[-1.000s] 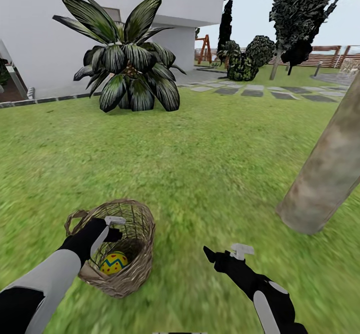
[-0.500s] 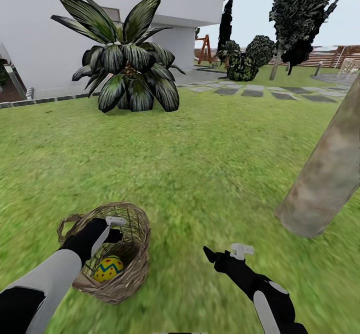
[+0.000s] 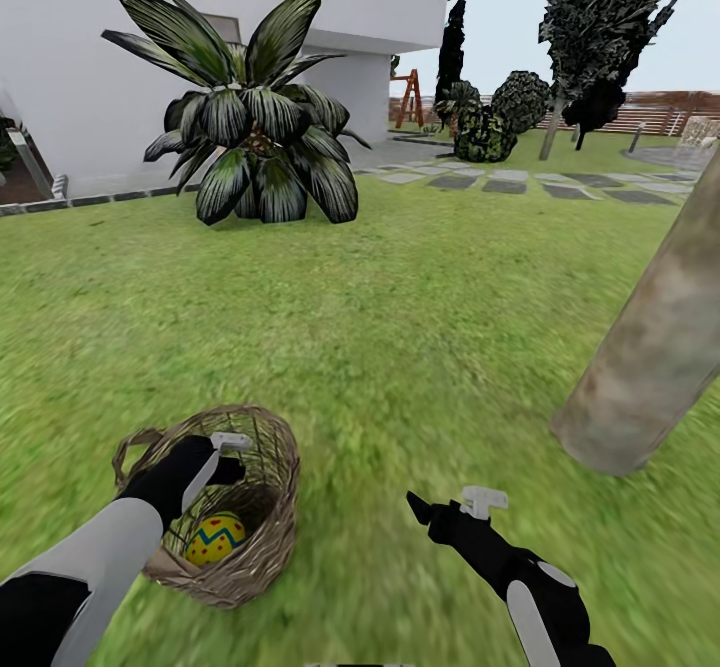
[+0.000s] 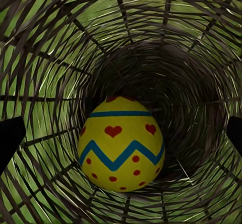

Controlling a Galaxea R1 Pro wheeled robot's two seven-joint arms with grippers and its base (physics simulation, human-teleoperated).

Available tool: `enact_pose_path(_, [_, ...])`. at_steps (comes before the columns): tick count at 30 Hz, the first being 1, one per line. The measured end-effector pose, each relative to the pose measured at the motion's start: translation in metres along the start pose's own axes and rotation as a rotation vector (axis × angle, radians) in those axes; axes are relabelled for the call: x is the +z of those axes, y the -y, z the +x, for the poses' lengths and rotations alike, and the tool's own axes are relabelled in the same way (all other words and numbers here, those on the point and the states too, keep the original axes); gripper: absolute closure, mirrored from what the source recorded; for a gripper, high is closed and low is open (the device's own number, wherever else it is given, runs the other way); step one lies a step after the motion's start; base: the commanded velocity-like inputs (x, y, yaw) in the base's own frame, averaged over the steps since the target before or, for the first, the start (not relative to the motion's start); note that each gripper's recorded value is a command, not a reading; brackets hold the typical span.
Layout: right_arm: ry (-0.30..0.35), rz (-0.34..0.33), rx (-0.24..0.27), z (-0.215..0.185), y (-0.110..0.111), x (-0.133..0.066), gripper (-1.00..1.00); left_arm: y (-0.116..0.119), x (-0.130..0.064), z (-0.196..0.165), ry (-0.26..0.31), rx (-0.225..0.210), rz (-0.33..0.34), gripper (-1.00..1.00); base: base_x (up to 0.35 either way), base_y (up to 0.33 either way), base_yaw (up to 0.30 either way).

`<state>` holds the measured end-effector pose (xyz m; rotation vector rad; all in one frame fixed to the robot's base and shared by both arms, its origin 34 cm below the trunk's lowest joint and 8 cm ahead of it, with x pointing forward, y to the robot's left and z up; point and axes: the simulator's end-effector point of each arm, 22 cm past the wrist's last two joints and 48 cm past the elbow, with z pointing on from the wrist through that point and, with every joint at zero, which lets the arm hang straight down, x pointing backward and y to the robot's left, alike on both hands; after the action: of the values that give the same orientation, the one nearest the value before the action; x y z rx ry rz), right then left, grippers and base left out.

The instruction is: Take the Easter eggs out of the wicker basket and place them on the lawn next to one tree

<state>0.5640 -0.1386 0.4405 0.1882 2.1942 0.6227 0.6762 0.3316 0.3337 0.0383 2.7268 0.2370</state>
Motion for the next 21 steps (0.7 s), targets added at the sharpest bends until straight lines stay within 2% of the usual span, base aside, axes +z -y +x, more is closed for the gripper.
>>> enact_pose_path(21, [-0.005,0.002,0.001,0.0018,0.0012,0.0010,-1.00,0.0006,0.0022,0.0018,-0.004,0.001,0.000,-1.00,0.010,0.006,0.000])
